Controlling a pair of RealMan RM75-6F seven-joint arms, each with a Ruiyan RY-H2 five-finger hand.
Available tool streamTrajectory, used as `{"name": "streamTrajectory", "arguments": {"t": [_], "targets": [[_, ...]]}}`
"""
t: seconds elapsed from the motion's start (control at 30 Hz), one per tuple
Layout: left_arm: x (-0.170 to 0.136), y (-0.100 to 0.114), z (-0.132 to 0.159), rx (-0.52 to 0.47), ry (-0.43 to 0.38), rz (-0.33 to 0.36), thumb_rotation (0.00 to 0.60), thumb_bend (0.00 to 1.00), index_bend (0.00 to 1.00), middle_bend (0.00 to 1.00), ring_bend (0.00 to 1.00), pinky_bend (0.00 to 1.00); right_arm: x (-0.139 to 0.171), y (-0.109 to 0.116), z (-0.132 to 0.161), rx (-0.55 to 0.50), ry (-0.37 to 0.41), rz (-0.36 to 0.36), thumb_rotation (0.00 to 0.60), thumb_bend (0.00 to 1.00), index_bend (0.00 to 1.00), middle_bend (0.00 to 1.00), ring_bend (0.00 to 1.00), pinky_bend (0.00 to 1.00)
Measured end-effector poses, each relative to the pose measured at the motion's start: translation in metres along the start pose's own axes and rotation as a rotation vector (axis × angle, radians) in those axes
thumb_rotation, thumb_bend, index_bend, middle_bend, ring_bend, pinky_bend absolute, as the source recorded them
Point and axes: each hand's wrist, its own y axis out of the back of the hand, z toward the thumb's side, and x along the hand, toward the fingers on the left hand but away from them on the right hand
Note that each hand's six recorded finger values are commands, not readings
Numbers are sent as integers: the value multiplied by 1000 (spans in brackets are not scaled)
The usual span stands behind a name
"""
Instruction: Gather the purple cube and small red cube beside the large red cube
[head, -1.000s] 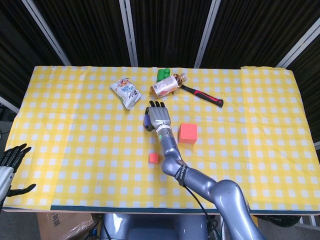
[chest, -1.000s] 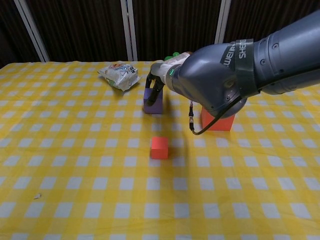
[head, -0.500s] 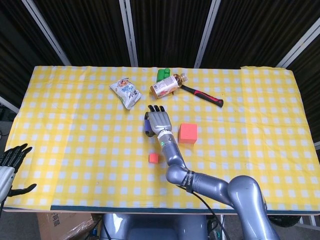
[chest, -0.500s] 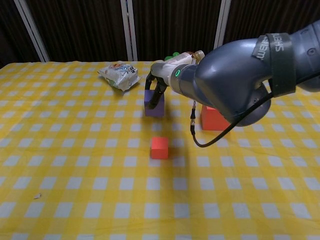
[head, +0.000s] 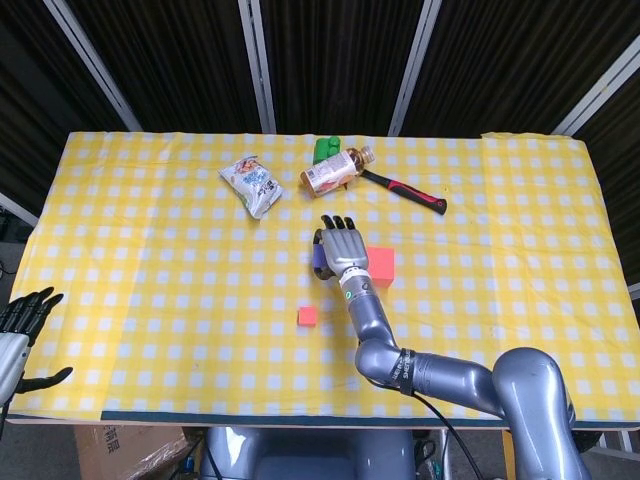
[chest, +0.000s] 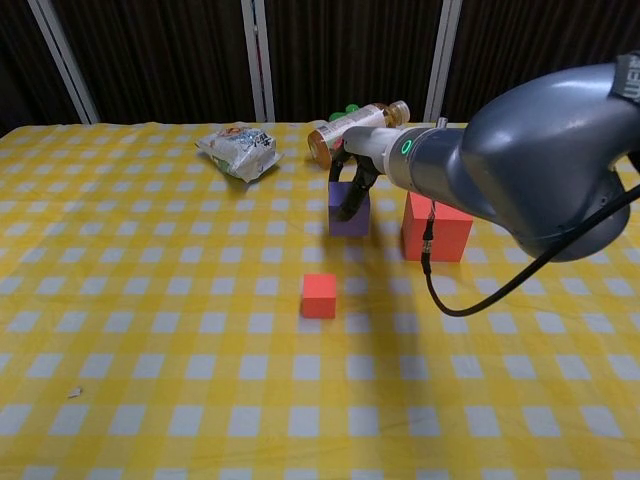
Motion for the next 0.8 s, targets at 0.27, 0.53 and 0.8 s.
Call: {"name": "streamTrajectory", "arguments": {"t": [0.27, 0.53, 0.8], "targets": [[0, 0, 0, -2, 1, 1, 600, 80, 0, 0, 0, 17, 3, -3, -12, 0, -23, 9, 600, 364, 480, 100, 0, 0], [0, 0, 0, 0, 2, 1, 600, 80, 0, 0, 0, 17, 3, -8, -18, 4, -33, 20, 600, 365, 480, 100, 0, 0], [0, 0, 0, -4, 7, 2, 600, 80, 0, 0, 0, 17, 3, -11, -21, 7, -38, 31, 600, 366, 480, 100, 0, 0]]}}
